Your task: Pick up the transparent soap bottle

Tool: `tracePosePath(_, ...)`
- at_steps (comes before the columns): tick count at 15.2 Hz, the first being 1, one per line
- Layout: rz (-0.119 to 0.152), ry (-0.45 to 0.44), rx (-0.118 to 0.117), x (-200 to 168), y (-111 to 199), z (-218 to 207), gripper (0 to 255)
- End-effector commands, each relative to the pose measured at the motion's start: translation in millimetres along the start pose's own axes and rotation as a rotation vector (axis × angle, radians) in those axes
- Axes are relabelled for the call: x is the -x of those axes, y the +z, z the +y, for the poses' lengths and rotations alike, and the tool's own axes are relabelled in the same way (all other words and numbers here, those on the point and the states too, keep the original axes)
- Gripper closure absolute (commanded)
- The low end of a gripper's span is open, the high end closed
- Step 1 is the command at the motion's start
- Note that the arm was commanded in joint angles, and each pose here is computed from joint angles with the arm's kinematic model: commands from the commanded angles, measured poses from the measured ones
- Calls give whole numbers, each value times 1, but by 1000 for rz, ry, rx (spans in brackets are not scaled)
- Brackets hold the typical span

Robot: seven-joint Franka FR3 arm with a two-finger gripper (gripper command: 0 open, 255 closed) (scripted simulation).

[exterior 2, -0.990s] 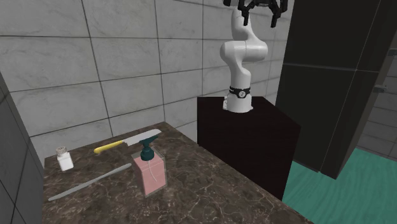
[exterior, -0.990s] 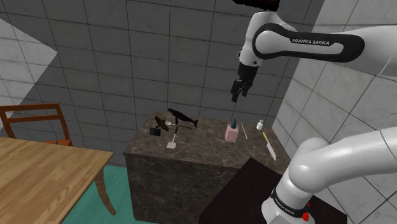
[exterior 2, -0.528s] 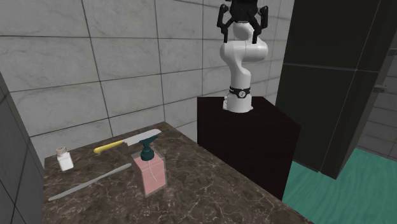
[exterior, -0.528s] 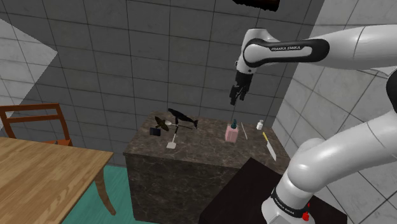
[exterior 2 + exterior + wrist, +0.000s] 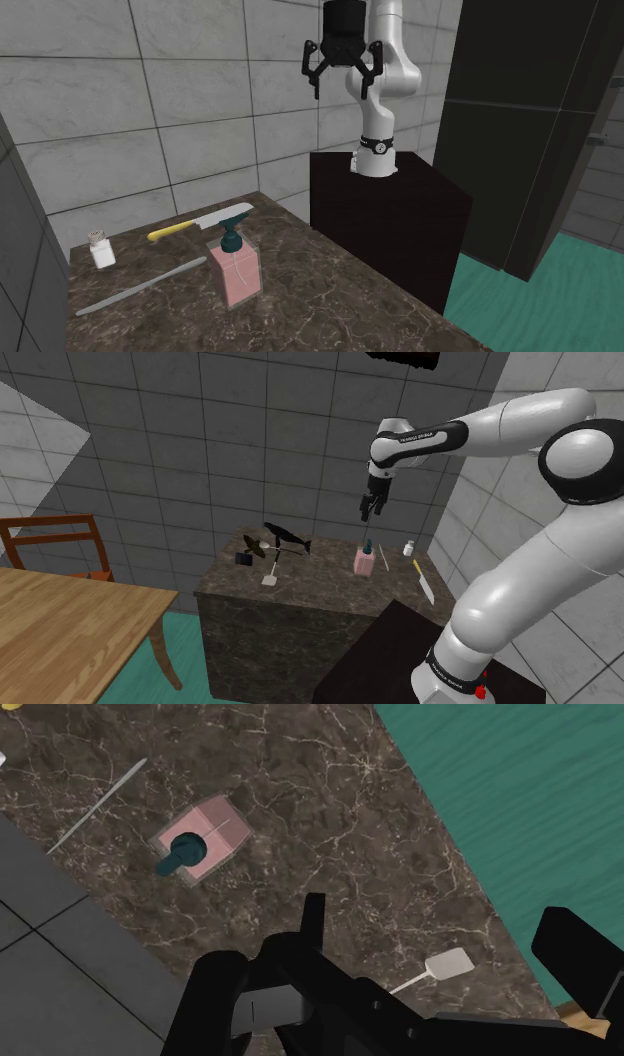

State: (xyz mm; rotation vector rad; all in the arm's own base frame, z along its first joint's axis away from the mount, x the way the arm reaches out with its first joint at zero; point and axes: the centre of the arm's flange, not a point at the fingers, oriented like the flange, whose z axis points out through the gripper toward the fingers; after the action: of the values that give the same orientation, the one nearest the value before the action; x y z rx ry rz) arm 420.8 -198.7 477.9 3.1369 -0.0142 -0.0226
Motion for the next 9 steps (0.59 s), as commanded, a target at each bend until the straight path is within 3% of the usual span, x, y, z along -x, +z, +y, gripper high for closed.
tracePosePath(1,-10,3,-6,-11,21,20,0)
tracePosePath(9,-50,16,-32,-49,87,99,0)
